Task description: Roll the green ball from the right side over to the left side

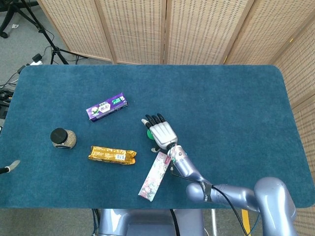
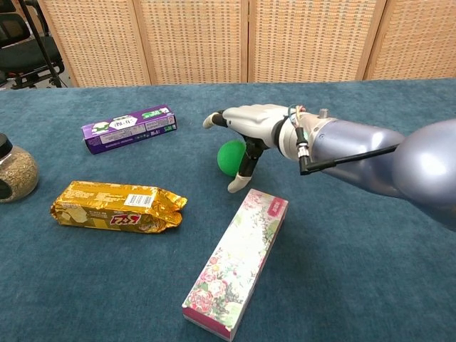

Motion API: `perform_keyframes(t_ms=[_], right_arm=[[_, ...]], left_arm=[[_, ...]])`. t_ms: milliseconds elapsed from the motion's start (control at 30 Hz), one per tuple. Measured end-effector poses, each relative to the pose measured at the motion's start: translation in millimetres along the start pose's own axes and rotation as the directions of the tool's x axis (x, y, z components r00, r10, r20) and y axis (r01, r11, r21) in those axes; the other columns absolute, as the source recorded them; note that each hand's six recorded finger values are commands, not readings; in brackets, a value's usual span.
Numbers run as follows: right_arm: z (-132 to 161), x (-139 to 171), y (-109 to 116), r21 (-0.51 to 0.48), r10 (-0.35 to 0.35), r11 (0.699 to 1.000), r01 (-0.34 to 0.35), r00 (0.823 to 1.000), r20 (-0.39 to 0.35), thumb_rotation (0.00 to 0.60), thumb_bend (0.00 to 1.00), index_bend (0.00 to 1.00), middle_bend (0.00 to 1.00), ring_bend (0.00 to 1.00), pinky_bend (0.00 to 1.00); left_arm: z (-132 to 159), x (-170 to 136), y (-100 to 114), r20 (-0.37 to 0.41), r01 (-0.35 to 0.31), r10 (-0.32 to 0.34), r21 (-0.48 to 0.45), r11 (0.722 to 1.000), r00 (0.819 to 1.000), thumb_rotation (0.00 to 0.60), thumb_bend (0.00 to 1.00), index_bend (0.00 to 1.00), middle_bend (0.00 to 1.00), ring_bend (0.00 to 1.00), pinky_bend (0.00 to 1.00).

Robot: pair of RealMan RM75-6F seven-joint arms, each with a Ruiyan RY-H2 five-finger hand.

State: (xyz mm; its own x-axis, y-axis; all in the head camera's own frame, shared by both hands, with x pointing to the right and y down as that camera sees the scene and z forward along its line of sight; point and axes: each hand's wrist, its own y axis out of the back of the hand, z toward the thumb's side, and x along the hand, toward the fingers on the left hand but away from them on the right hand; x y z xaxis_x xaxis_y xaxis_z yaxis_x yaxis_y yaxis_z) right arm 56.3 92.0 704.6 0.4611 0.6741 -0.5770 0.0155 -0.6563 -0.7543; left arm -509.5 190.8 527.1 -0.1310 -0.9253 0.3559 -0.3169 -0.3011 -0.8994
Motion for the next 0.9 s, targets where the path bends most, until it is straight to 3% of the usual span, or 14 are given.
perform_keyframes(t_ms=[167, 367, 467, 600, 767, 900], right_arm=[[4, 20, 27, -0.005, -0.049, 0.999, 0.049, 0.998, -0.043, 0.6, 0.0, 0.0, 0.0, 0.0, 0.0], [-16, 75, 86, 0.038, -0.205, 0.977, 0.208, 0.976, -0.079, 0.6, 0.0, 0.0, 0.0, 0.0, 0.0], [-44, 112, 111, 0.076, -0.306, 0.948, 0.31, 0.95, -0.062, 0.6, 0.0, 0.0, 0.0, 0.0, 0.0], [-90, 173, 130, 0.097, -0.435, 0.896, 0.434, 0.9, -0.006, 0.6, 0.0, 0.0, 0.0, 0.0, 0.0], [-141, 235, 129, 0.058, -0.528, 0.849, 0.525, 0.842, 0.11, 0.6, 0.0, 0.0, 0.0, 0.0, 0.0], [-185, 288, 117, 0.065, -0.588, 0.805, 0.59, 0.779, 0.217, 0.6, 0.0, 0.0, 0.0, 0.0, 0.0]], left_arm=[[5, 1, 0, 0.027, 0.004, -0.004, 0.006, 1.0, 1.0, 0.6, 0.0, 0.0, 0.0, 0.0, 0.0], [28, 11, 2, 0.127, 0.013, -0.017, 0.029, 0.999, 0.992, 0.6, 0.0, 0.0, 0.0, 0.0, 0.0], [51, 23, 3, 0.213, 0.022, -0.029, 0.035, 0.999, 0.977, 0.6, 0.0, 0.0, 0.0, 0.0, 0.0], [85, 40, 2, 0.311, 0.047, -0.055, 0.035, 0.998, 0.949, 0.6, 0.0, 0.0, 0.0, 0.0, 0.0], [132, 58, -11, 0.413, 0.105, -0.131, 0.087, 0.991, 0.901, 0.6, 0.0, 0.0, 0.0, 0.0, 0.0], [174, 72, -33, 0.475, 0.158, -0.215, 0.158, 0.975, 0.853, 0.6, 0.0, 0.0, 0.0, 0.0, 0.0]])
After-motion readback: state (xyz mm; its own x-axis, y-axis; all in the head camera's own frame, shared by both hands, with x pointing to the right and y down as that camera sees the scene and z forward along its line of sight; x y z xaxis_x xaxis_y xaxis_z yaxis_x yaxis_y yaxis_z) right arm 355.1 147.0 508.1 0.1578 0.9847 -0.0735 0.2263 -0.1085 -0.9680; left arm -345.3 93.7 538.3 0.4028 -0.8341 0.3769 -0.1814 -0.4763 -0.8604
